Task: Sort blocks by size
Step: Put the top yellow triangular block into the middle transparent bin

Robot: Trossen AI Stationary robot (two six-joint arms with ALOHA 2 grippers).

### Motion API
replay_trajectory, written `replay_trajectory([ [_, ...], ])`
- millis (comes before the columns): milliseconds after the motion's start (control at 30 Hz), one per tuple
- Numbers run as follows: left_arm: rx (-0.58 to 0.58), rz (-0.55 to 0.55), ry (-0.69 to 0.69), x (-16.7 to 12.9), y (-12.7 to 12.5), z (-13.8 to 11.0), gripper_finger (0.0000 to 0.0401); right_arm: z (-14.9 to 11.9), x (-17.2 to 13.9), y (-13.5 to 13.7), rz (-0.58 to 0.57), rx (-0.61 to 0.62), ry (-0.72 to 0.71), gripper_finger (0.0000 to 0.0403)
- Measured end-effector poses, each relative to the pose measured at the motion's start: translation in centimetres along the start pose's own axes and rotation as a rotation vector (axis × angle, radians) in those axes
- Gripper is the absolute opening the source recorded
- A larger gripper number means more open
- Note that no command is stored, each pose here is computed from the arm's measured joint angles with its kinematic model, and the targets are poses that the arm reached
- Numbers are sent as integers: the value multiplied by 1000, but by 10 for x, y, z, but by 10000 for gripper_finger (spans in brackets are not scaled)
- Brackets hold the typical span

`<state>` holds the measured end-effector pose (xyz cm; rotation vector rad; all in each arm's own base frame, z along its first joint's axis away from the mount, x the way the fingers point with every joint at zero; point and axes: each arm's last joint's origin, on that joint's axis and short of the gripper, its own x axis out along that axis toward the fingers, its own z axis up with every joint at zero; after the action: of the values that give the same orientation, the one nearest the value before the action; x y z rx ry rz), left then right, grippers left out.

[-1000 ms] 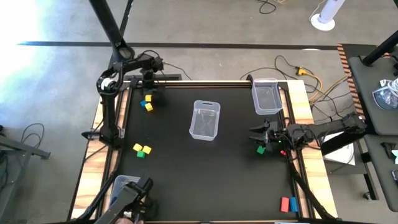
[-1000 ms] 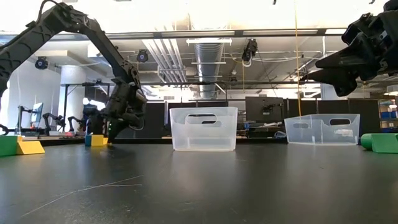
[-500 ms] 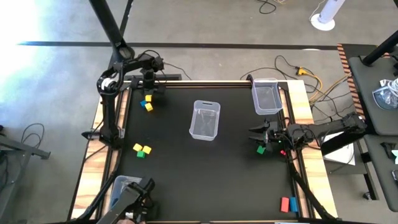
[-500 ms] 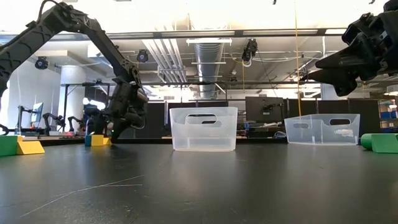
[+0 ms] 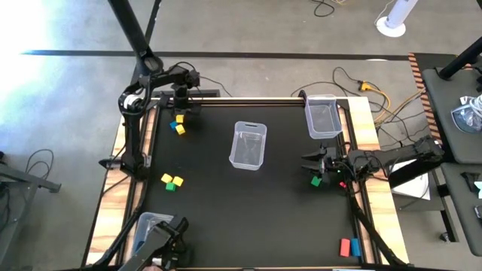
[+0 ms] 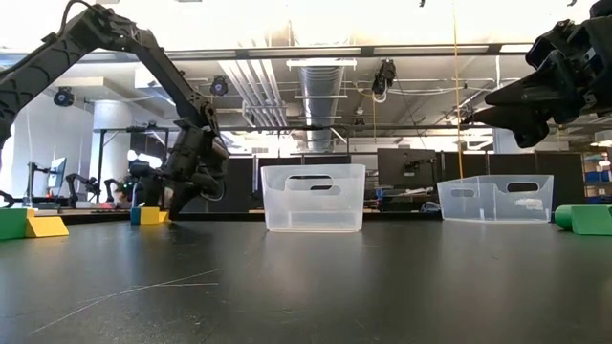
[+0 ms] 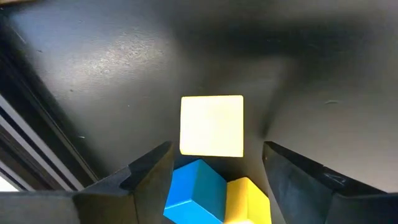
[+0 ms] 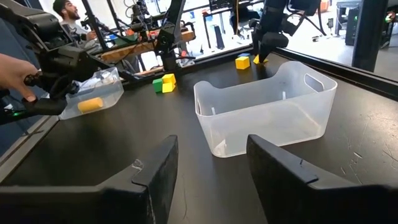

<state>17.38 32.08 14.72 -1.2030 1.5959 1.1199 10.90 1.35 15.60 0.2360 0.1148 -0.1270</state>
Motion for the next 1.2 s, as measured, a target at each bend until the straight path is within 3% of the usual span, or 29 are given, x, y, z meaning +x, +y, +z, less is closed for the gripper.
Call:
replay_trajectory([
  [633, 23, 15, 17, -1, 1, -2, 231, 0, 0, 0, 0, 0, 0, 178],
  [900, 14, -13, -53, -13, -2, 5, 231, 0, 0, 0, 0, -1, -1, 186],
  [1200, -10, 16, 31, 4, -3, 6, 231, 0, 0, 0, -1, 5, 5, 184],
])
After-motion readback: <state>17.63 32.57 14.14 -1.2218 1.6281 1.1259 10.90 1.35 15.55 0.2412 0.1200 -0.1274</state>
